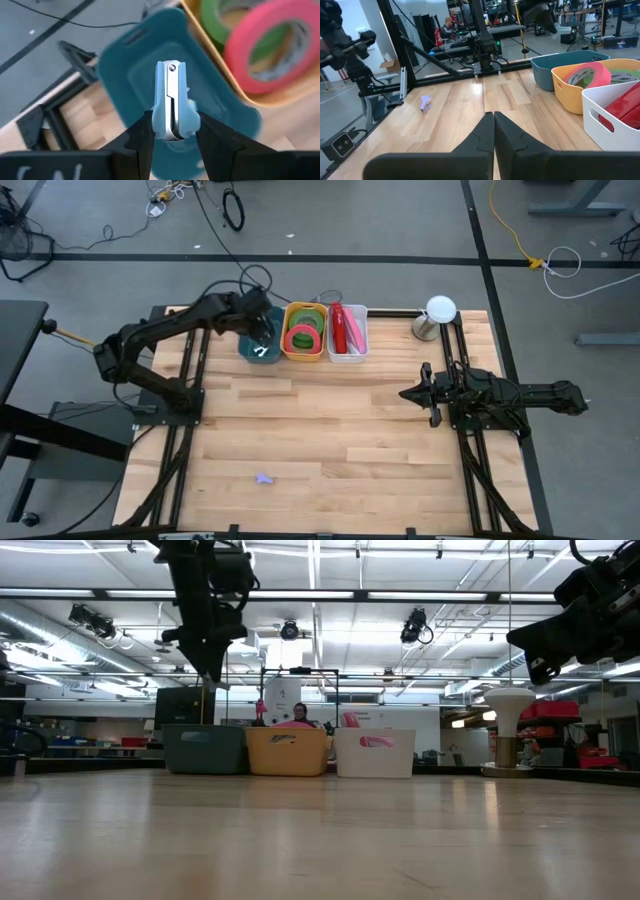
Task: Pick and place Stapler, Stapler remover, tape
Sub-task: Put the blue staple remover into the blue bin
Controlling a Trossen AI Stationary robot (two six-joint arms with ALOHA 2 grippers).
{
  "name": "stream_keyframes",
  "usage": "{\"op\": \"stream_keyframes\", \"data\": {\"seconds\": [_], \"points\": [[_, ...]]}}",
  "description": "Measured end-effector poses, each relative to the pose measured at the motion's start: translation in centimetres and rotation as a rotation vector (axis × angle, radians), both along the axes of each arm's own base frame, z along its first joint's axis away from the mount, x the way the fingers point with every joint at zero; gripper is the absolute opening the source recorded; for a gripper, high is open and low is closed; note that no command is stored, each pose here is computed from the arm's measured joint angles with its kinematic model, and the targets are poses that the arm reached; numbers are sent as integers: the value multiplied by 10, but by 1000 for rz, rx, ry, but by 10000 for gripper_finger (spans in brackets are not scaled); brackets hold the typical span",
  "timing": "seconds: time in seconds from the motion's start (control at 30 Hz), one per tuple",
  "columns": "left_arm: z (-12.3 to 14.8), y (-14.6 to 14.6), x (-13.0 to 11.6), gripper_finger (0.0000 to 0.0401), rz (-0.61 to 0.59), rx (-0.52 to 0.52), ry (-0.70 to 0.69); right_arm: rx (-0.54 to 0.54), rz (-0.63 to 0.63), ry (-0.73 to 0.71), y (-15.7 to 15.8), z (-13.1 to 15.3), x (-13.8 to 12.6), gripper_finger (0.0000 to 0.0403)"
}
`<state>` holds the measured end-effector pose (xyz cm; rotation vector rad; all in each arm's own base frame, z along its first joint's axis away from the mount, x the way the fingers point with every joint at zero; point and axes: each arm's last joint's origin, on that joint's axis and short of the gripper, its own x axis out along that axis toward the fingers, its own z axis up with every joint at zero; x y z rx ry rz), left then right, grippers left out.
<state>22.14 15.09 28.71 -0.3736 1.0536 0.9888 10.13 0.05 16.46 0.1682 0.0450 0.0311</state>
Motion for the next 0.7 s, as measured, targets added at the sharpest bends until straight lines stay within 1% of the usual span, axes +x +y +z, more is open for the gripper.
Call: {"op": "stream_keyframes", "data": {"seconds": [0.27,0.47,0.7], "points": [[-1,19,-9,138,76,15,-11,0,0,0,0,0,0,7],[-7,34,-5,138,130,31,-56,0,0,0,0,0,0,7],[-27,60,5,138,172,42,-82,0,0,0,0,0,0,7]]}}
